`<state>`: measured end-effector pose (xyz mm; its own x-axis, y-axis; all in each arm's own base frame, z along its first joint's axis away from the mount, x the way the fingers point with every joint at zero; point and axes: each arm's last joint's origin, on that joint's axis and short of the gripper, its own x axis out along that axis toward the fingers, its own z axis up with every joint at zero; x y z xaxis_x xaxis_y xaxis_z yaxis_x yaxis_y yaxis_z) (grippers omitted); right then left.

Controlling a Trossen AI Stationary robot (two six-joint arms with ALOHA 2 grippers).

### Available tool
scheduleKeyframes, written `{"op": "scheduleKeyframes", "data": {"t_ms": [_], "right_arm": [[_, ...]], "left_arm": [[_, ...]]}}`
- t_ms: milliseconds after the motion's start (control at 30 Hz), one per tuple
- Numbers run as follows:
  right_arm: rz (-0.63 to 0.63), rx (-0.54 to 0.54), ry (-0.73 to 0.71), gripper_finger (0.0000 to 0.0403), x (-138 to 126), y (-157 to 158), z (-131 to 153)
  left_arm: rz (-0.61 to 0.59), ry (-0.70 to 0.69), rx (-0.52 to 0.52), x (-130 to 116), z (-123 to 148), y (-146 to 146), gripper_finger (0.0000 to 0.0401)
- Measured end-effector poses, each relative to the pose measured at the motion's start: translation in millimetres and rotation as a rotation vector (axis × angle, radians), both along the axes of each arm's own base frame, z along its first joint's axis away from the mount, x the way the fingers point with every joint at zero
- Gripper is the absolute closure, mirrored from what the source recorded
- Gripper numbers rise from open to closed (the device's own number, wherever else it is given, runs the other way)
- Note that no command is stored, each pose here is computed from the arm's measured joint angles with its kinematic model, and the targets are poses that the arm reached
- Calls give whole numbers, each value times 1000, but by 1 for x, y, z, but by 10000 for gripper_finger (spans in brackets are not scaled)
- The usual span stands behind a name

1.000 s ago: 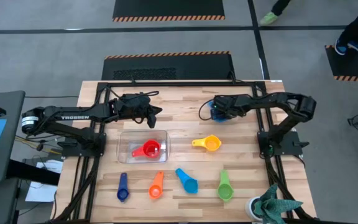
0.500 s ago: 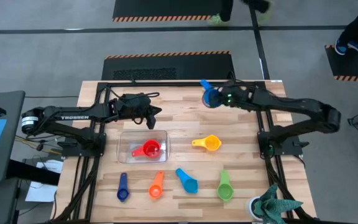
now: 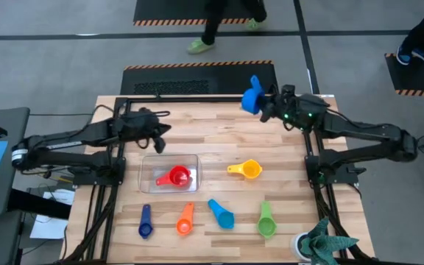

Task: Nest measuring cups in basket
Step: Stack the blue measuring cup on top the red measuring cup in the transparent bin

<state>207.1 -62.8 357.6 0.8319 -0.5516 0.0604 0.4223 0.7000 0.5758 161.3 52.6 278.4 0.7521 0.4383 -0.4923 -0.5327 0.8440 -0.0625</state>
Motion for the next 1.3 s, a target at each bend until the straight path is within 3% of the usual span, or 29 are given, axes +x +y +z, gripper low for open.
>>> {"op": "scheduleKeyframes", "data": {"t_ms": [167,300,533,667,833,1067,1300], "right_arm": [[52,-56,-51,394,15,11,9],[82,-134,-44,394,34,16,39],[133,-255,198,394,72,17,95],[145,-304,335,394,97,14,116],[197,-360,404,394,128,11,135],[319,-372,530,394,180,11,118],[435,-357,671,394,228,23,73]], "left_arm": [[51,-42,34,-30,12,-7,401],[74,-62,28,-47,15,-11,401],[92,-20,21,-57,11,-14,401],[94,-1,18,-57,10,-14,401],[114,28,24,-59,8,-13,401],[218,109,74,-65,3,-12,401],[486,97,180,-76,6,-8,401]]}}
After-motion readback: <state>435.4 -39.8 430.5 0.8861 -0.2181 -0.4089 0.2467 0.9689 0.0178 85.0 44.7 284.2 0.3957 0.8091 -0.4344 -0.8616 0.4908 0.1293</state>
